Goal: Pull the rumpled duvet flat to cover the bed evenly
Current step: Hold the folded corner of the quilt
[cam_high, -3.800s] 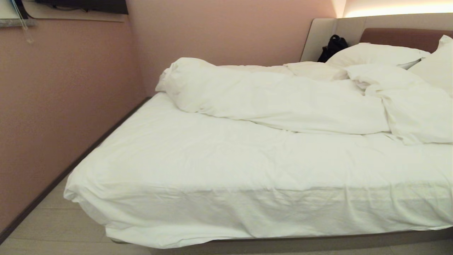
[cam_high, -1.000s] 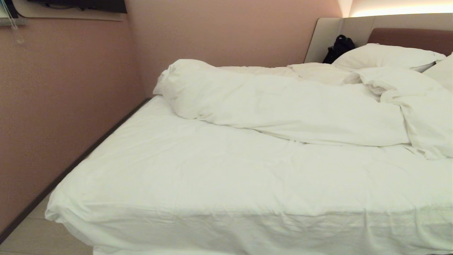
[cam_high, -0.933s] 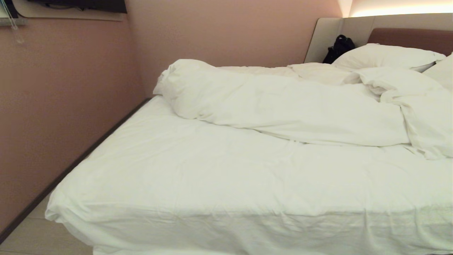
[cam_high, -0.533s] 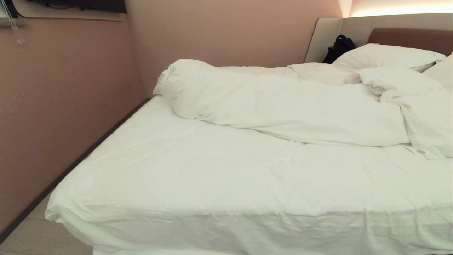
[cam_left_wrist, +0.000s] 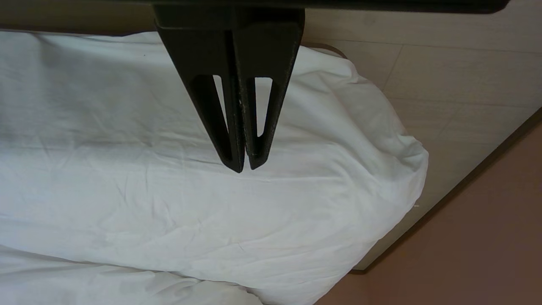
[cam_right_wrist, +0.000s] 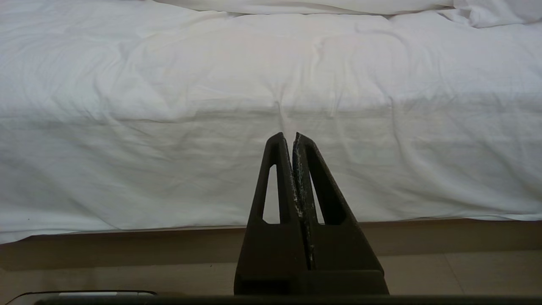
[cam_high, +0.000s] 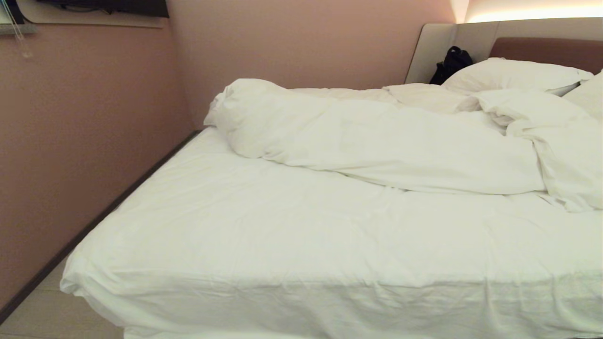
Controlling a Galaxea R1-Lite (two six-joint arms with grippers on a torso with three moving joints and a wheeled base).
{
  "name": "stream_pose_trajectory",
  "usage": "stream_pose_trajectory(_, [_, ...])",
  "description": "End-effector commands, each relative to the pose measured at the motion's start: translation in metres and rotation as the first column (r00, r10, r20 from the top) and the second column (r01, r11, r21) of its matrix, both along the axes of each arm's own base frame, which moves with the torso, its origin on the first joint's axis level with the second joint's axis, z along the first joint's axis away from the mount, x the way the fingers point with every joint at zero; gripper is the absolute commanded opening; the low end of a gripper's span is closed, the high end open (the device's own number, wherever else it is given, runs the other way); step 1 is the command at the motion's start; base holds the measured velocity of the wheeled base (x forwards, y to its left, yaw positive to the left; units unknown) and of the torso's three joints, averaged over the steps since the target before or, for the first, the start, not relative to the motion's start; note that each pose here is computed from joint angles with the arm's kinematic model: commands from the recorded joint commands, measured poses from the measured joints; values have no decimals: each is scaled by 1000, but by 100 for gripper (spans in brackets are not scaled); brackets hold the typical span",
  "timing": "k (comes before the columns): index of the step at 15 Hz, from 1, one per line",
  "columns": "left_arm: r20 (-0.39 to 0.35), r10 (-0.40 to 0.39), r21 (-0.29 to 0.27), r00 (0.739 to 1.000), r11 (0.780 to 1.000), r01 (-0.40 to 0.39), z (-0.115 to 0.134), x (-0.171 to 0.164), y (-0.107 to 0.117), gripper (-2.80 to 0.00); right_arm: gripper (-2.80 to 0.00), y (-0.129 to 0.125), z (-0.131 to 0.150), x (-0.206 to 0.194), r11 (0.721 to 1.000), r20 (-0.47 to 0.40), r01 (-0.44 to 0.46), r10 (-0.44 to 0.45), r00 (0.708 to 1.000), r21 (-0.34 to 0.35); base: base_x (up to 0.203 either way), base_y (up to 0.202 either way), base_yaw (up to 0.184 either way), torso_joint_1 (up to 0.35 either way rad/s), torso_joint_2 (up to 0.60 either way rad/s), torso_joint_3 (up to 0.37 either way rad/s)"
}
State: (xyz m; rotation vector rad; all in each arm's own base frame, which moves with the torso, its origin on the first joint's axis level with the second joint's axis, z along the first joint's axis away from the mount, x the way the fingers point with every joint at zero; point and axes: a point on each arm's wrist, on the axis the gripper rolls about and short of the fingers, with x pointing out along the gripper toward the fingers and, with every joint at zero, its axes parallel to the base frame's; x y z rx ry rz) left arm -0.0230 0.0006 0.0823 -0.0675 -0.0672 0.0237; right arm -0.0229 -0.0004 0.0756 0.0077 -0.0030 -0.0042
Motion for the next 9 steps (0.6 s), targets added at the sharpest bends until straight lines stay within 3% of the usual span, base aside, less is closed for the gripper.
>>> stream_pose_trajectory(1, [1, 1, -1, 1000, 1000, -1, 0, 0, 0, -280, -280, 0, 0, 0, 1000, -1, 0, 0, 1000, 0, 0, 0, 0, 0, 0, 0])
stream_pose_trajectory(9, [2, 0, 8, 1000, 1000, 0, 0, 0, 0, -280, -280, 0, 0, 0, 1000, -1, -1, 1, 1000, 0, 0, 0, 0, 0, 0, 0])
